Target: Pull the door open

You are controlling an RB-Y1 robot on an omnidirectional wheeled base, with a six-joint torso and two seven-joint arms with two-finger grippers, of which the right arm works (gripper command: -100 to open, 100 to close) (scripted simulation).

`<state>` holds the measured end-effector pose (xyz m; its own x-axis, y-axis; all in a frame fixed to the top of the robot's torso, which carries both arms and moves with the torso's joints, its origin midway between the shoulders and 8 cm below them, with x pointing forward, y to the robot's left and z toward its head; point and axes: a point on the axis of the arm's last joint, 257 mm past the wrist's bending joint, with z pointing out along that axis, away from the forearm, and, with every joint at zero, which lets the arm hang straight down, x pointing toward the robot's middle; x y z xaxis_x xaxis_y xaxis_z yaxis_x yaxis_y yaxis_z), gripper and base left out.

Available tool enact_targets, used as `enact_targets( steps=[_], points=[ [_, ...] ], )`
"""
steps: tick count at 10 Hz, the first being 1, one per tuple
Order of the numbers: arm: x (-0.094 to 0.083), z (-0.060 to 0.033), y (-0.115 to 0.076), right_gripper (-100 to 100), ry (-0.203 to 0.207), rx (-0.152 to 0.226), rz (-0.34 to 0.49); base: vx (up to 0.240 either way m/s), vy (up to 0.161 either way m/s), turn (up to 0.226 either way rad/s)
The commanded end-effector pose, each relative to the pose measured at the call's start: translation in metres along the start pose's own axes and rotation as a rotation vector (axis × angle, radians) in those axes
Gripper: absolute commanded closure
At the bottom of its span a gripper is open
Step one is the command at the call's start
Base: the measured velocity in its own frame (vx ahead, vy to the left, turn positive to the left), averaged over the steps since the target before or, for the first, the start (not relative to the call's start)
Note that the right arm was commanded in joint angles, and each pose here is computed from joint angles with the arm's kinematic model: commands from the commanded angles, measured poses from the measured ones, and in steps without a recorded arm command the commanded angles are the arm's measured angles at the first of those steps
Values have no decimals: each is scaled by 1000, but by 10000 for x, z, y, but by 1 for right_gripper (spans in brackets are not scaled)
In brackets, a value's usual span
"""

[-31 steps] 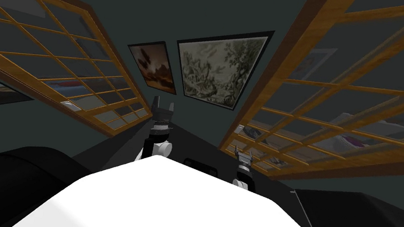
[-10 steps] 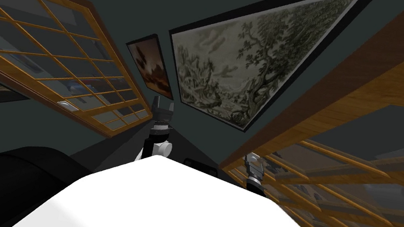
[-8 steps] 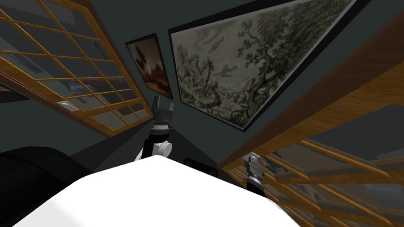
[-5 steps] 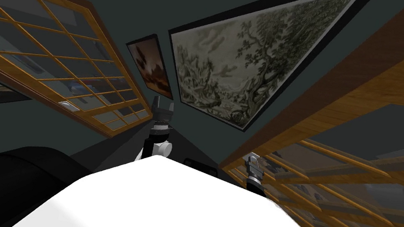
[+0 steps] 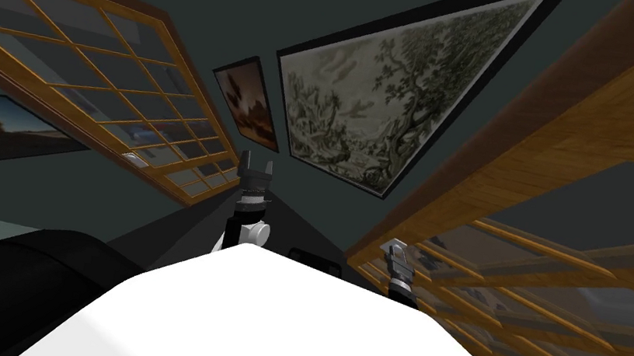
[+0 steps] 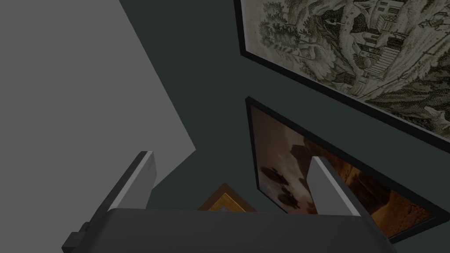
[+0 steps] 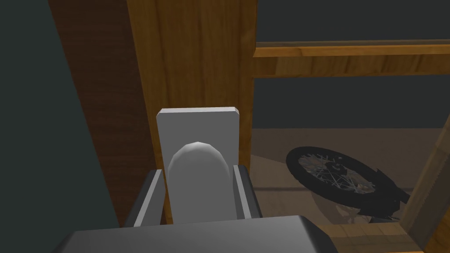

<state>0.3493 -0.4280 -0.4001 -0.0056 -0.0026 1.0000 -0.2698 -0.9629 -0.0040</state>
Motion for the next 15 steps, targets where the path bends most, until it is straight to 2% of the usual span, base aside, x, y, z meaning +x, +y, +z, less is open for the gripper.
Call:
enact_targets(
  steps=[1,5,6,7,13,14,15],
  points=[
    [-14,-72,-23,100,-6,25,6,-196,-1,84],
    [1,-173,-80,100,-6,84,14,-204,-15,92],
    [6,-143,-65,100,-5,76,10,-88,2,9],
    [-10,-214,-77,100,-8,99,11,-135,-15,94],
    [2,-461,-104,100,-6,189,14,-216,-36,98],
    [11,-424,-117,100,-6,180,12,-110,-4,20],
    [-7,-497,-113,100,-11,198,13,-162,-22,142]
  ],
)
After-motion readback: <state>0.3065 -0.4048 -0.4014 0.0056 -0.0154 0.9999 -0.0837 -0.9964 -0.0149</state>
